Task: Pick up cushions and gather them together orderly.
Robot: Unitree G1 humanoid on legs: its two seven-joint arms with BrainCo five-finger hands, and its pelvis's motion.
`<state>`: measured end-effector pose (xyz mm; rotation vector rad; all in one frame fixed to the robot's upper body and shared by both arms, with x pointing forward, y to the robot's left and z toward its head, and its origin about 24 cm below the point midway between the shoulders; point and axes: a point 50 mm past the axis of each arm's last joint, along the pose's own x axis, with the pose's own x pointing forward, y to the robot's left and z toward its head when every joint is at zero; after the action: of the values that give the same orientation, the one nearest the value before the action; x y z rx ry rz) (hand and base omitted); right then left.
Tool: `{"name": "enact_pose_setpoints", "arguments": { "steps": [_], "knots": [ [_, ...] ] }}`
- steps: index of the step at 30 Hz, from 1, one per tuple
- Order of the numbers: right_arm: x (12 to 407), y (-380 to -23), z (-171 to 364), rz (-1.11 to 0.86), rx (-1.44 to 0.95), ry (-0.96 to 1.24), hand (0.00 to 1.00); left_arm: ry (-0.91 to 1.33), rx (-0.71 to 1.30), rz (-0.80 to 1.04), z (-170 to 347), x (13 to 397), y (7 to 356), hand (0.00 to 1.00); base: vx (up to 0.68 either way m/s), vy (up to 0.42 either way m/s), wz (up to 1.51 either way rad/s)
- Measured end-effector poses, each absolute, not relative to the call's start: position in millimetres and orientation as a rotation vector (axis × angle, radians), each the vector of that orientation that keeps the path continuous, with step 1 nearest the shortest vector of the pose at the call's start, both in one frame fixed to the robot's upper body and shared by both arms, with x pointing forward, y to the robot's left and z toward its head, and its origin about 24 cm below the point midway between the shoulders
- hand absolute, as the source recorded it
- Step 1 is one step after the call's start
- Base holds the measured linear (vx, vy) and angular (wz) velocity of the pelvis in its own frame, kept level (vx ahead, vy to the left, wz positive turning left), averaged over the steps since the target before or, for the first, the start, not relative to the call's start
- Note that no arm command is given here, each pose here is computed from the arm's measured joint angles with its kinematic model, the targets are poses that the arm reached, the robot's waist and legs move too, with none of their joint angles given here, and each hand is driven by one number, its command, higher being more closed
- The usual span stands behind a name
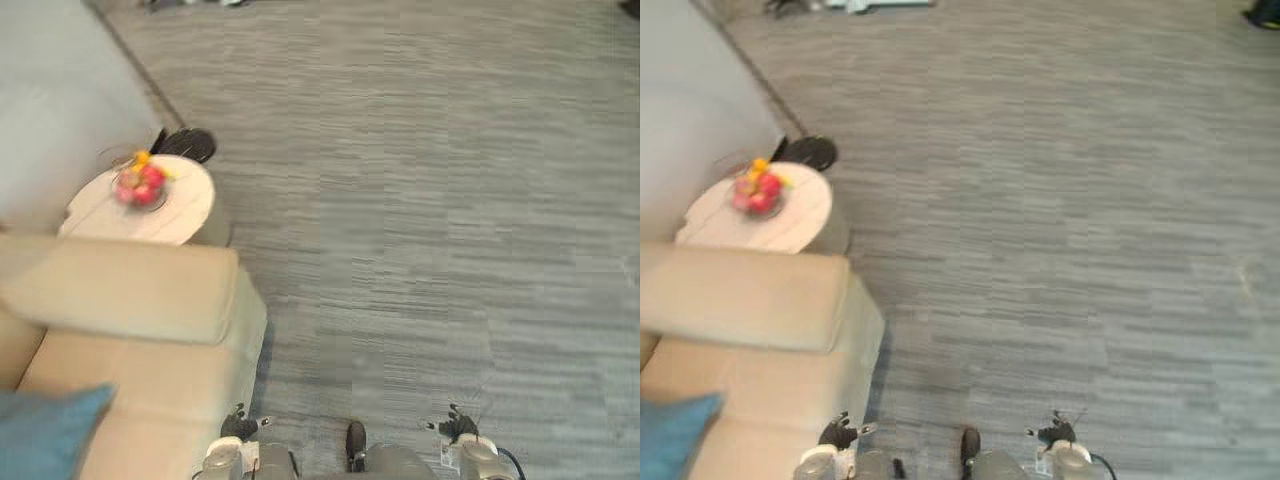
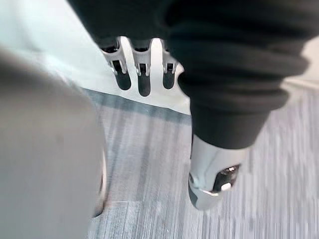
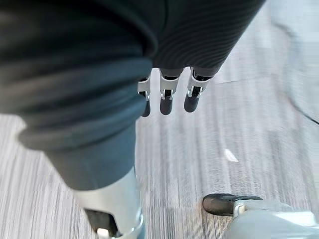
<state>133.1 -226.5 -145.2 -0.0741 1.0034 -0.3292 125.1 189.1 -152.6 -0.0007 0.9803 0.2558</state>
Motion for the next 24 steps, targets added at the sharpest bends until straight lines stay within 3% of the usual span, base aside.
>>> {"name": "enact_pose_setpoints", "arguments": {
  "steps": [13,21,24],
  "knots": [
    [124,-198,-149,-0.379,0.066,0.981,0.0,0.989,-0.056,0.303,-153,120,193,0.0,0.13,0.12,-0.96],
    [143,-211,-144,-0.376,0.026,0.962,0.0,1.009,-0.032,0.256,-155,121,186,0.0,0.13,-0.17,-0.71],
    [141,-212,-145,-0.38,0.024,0.968,0.0,1.03,0.003,0.27,-155,117,200,0.0,0.21,-0.318,-0.55]
  ]
}}
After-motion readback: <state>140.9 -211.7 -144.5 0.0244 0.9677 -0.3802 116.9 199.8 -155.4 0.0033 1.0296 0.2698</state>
